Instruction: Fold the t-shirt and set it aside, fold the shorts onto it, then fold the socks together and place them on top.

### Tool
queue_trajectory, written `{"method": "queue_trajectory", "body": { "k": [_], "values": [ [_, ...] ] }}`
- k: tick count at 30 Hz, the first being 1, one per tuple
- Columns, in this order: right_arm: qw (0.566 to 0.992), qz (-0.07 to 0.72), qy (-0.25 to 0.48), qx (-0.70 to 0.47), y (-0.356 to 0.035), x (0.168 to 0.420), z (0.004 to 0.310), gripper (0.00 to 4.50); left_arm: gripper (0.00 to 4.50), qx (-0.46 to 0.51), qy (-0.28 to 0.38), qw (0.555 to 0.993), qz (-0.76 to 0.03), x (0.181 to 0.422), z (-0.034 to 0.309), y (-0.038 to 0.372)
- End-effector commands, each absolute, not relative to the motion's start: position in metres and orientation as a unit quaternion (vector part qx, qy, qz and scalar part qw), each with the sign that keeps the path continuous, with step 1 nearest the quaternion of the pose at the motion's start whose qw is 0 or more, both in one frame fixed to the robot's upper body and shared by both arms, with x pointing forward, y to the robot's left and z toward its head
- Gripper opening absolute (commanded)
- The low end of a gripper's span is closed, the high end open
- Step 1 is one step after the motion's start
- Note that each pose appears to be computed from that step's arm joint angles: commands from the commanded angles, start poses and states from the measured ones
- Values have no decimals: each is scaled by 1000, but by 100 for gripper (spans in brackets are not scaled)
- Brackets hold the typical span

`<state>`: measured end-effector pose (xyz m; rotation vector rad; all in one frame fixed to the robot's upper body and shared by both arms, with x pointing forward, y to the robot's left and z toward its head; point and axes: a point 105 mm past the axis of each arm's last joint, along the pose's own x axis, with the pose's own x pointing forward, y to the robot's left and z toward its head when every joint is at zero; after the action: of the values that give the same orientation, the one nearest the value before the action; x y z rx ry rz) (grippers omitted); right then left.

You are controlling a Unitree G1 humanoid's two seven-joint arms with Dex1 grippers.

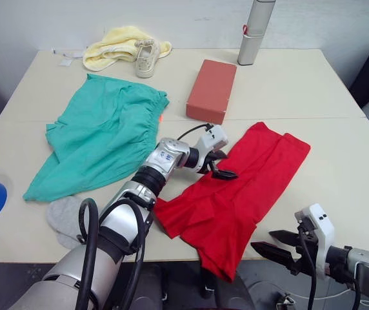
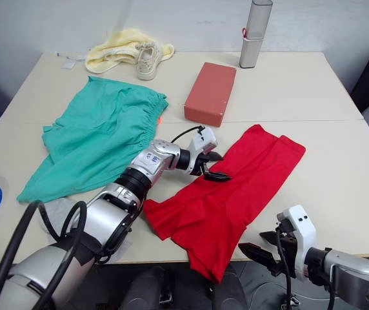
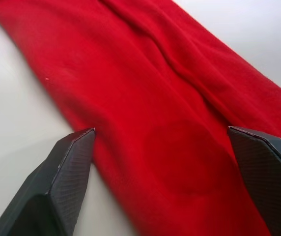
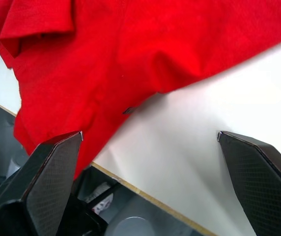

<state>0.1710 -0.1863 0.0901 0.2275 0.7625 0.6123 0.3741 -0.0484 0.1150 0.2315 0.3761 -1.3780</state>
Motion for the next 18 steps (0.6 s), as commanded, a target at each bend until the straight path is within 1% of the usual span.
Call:
{"method": "queue_trajectory", "body": {
  "k": [1, 6, 9, 10, 13, 16, 18],
  "values": [
    [866, 308, 373, 130, -176, 166, 89, 450, 449, 114, 152, 743, -641, 373, 128, -60],
    [858, 326, 374, 134, -157, 172, 85, 450, 449, 122, 157, 746, -635, 373, 122, -64],
    [860, 325, 372, 130, -152, 179, 83, 450, 388, 126, 162, 750, -629, 375, 118, -62],
    [862, 322, 372, 124, -151, 182, 82, 450, 360, 128, 163, 753, -625, 376, 117, -61],
    [864, 319, 377, 98, -151, 185, 78, 389, 264, 126, 165, 763, -612, 380, 114, -57],
    [863, 327, 378, 68, -149, 186, 77, 290, 172, 125, 168, 773, -599, 383, 110, -52],
    [862, 333, 377, 59, -148, 185, 77, 213, 101, 125, 171, 777, -593, 385, 108, -50]
  ]
}}
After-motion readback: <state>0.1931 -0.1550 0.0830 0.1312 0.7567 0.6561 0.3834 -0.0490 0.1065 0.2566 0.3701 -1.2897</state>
